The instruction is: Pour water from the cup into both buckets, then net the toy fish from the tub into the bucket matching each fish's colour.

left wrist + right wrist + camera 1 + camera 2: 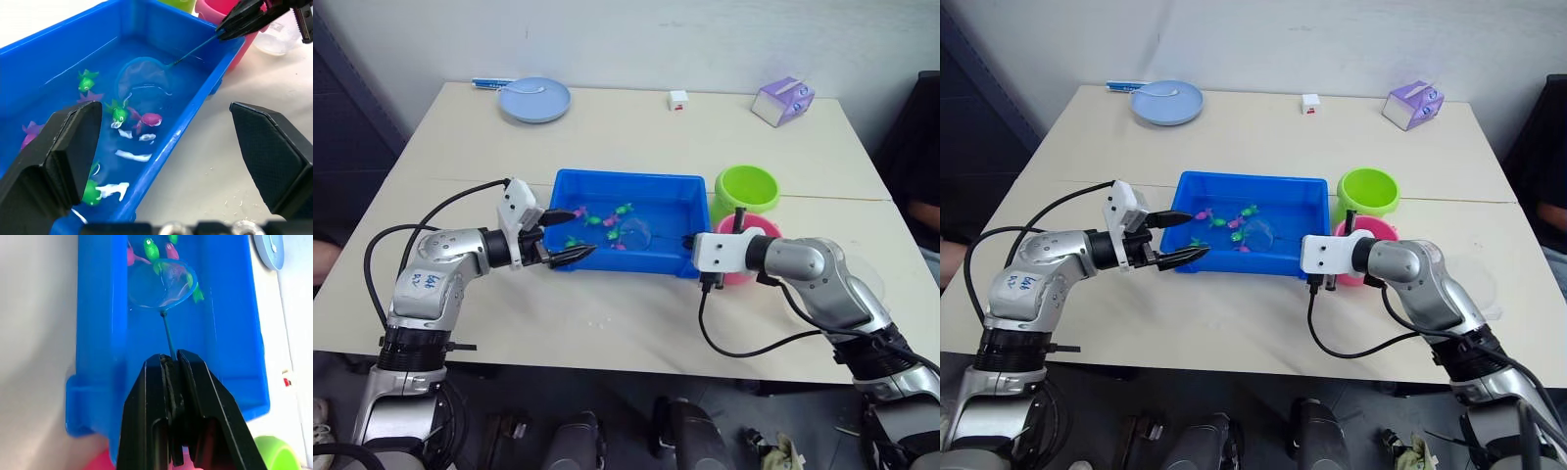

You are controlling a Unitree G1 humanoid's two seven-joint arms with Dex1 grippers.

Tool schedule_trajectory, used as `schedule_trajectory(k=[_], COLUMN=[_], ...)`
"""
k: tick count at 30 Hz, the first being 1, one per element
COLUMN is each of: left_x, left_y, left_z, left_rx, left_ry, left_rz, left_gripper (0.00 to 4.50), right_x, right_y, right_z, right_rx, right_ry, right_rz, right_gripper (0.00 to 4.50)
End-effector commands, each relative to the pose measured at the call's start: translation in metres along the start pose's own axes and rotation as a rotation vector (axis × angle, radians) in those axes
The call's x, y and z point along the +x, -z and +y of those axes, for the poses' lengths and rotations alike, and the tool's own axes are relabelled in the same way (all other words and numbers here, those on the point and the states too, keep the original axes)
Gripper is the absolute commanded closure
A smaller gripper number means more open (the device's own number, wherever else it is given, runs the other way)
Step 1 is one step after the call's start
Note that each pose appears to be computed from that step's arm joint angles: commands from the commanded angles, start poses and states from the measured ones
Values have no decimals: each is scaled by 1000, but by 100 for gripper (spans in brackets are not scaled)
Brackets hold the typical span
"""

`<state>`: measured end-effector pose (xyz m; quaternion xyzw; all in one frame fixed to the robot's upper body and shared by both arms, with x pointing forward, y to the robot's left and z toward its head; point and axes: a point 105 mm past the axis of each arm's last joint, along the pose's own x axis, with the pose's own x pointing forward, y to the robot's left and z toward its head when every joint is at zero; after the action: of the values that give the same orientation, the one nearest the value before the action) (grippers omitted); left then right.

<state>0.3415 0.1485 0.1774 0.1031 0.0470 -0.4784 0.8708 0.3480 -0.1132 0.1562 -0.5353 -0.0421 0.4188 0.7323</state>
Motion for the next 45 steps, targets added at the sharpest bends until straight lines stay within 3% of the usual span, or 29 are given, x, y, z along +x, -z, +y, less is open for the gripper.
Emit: schedule_trajectory(k=[1,10,19,27,34,45], left_x=[-9,-14,-22,-22,9,61], left_y=[-12,-8,-7,-15,-28,-58], left_z=[1,2,7,4,-20,-51], left_rx=[37,51,46,20,-10,-18], left_ry=[-19,-22,-32,2,156,400], left_rz=[-36,-10,-15,-57,-123,-243], left_gripper=[0,0,0,0,0,0], right_x=[0,-1,-10,-28,-84,-180], right_y=[-11,-23,-20,-20,-21,8], right_z=[-6,0,-9,-22,-40,-23], right_rx=[-21,278,584,738,839,818], right_ry=[-5,-81,-61,2,198,466], right_rz=[-47,-149,-171,-197,-196,86], right_gripper=[370,370,370,370,370,370])
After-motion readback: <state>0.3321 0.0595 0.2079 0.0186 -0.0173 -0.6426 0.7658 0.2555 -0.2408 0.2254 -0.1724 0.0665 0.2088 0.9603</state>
